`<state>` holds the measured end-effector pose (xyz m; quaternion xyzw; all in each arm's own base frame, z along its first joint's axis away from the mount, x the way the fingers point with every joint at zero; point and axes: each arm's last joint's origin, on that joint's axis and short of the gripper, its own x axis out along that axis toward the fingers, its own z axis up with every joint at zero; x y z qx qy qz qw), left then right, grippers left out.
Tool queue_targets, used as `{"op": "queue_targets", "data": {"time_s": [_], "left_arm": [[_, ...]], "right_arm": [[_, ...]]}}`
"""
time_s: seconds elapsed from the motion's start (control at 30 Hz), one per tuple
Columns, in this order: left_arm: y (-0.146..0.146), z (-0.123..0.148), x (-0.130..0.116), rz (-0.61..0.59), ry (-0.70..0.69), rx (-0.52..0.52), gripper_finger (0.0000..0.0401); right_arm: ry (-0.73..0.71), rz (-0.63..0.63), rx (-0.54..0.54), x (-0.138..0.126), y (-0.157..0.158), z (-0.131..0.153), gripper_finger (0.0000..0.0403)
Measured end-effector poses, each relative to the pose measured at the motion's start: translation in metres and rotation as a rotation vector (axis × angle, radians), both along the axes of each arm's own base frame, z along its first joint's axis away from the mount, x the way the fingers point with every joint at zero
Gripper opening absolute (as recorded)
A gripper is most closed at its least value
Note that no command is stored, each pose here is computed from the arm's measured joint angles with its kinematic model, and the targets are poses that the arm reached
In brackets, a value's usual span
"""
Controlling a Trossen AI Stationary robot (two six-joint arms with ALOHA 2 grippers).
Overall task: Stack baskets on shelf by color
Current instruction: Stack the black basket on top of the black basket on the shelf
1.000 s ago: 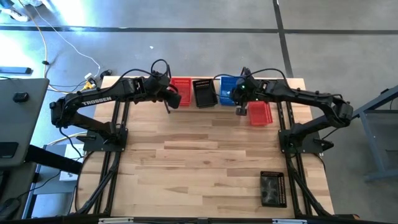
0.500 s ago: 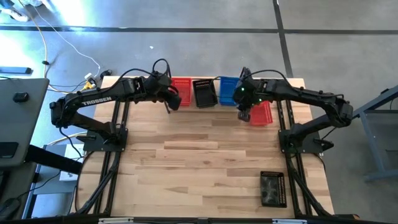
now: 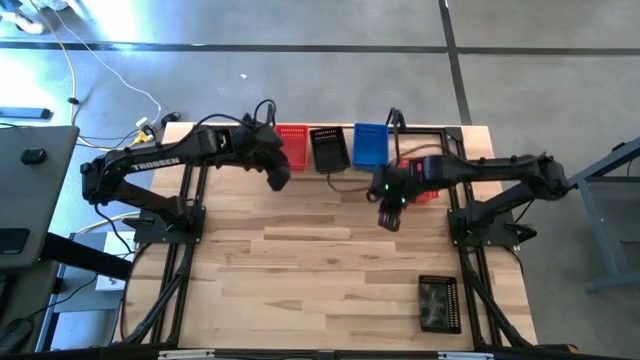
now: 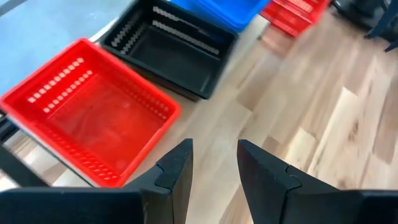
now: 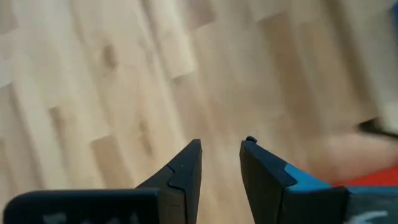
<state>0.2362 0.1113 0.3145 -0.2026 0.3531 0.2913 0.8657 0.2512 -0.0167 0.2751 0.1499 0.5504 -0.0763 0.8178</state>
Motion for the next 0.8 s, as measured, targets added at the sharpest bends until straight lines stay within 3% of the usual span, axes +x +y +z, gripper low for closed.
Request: {"op": "queue_targets", "data": {"time_s": [0.43, 0.8], "left_arm": [[-0.022, -0.002, 0.007, -0.175, 0.065, 0.062, 0.0115], [-0.03, -0.002, 0.01, -0.21, 0.066, 0.068, 0.0115]], "right_arm": [[0.073, -0.018, 0.137, -0.012, 0.086, -0.001, 0.0096], [0.138, -0.034, 0.217, -0.037, 0.142, -0.001, 0.0096]]}}
